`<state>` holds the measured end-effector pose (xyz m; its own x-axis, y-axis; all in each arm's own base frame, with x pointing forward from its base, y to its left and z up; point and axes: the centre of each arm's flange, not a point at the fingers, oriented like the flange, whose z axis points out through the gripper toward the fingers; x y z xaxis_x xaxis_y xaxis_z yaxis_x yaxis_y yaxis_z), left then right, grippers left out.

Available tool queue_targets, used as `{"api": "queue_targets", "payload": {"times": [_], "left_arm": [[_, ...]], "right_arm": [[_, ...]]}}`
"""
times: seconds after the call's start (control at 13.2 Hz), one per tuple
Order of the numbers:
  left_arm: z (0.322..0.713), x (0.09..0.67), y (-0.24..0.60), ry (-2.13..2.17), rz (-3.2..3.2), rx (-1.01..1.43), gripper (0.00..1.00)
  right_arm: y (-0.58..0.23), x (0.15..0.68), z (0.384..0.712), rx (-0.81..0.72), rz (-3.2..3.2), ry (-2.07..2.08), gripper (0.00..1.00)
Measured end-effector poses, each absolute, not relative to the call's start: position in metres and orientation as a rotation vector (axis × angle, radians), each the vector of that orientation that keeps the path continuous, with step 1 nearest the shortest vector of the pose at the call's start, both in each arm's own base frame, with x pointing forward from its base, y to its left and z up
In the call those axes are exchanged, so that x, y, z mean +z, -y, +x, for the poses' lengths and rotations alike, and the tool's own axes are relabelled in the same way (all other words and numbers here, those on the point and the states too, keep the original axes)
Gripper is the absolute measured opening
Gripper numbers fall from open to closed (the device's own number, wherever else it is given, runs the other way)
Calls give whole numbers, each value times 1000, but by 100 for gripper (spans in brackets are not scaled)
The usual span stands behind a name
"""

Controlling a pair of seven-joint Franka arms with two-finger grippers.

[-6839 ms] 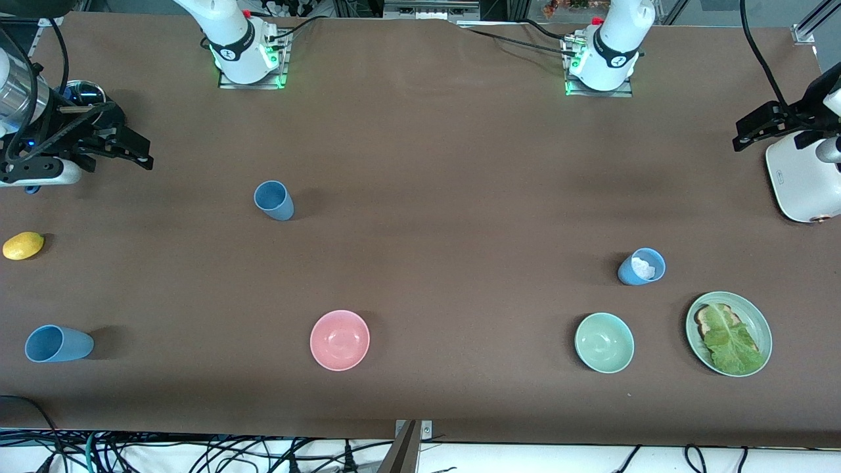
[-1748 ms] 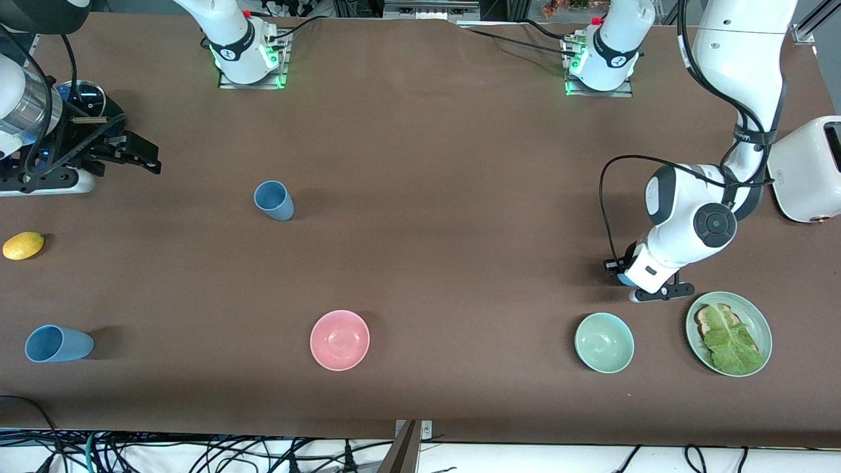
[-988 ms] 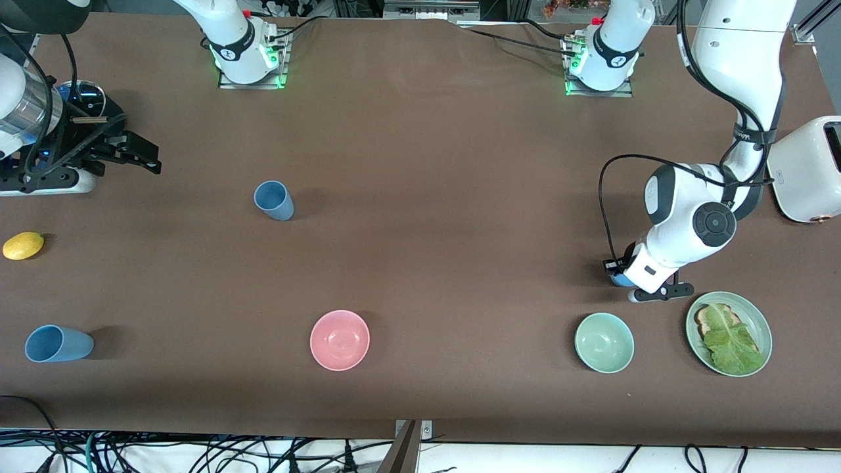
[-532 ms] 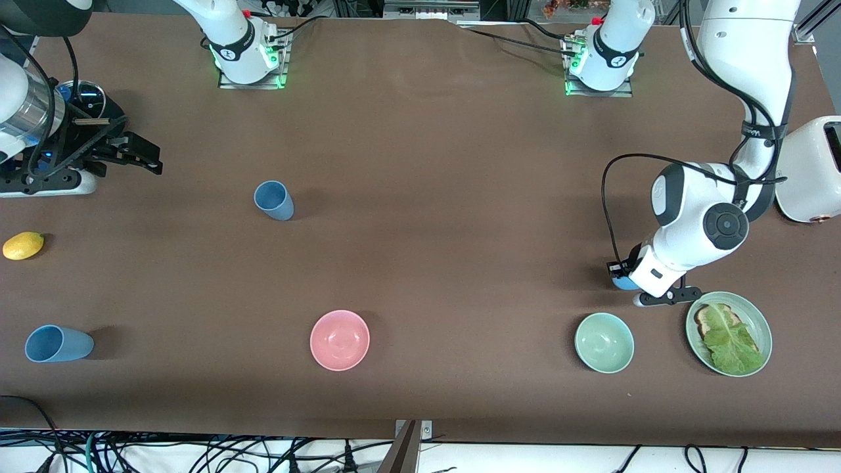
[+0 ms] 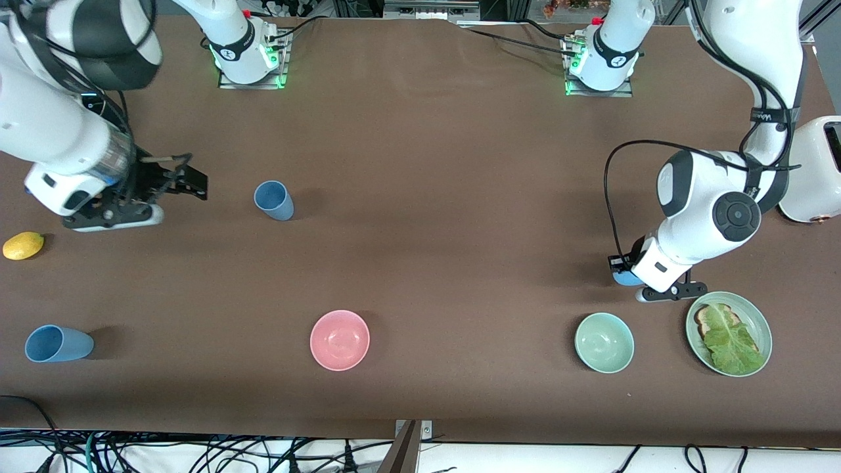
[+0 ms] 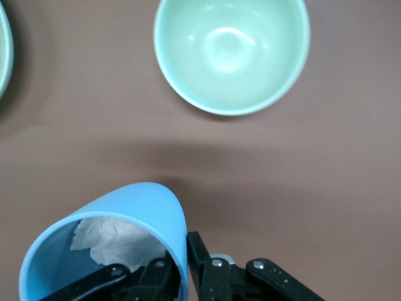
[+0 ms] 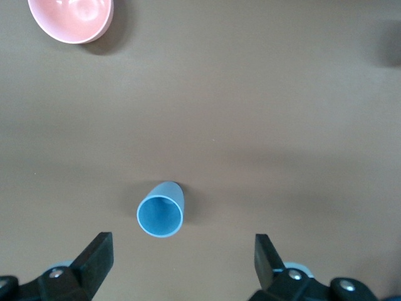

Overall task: Stack blue cups with both arms
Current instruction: 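Move the tissue cup with the left gripper while the right gripper grasps another cup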

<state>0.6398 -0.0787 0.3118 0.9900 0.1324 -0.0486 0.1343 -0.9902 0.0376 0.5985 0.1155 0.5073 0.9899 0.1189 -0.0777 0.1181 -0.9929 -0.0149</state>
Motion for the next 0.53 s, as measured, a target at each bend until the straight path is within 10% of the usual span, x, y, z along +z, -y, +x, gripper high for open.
{"api": "queue_targets", "payload": {"times": [0.53], "left_arm": [[604,343,208,-423,3051,-109,8]], "right_arm": [[-141,439,607,224,-3129,213,100]]}}
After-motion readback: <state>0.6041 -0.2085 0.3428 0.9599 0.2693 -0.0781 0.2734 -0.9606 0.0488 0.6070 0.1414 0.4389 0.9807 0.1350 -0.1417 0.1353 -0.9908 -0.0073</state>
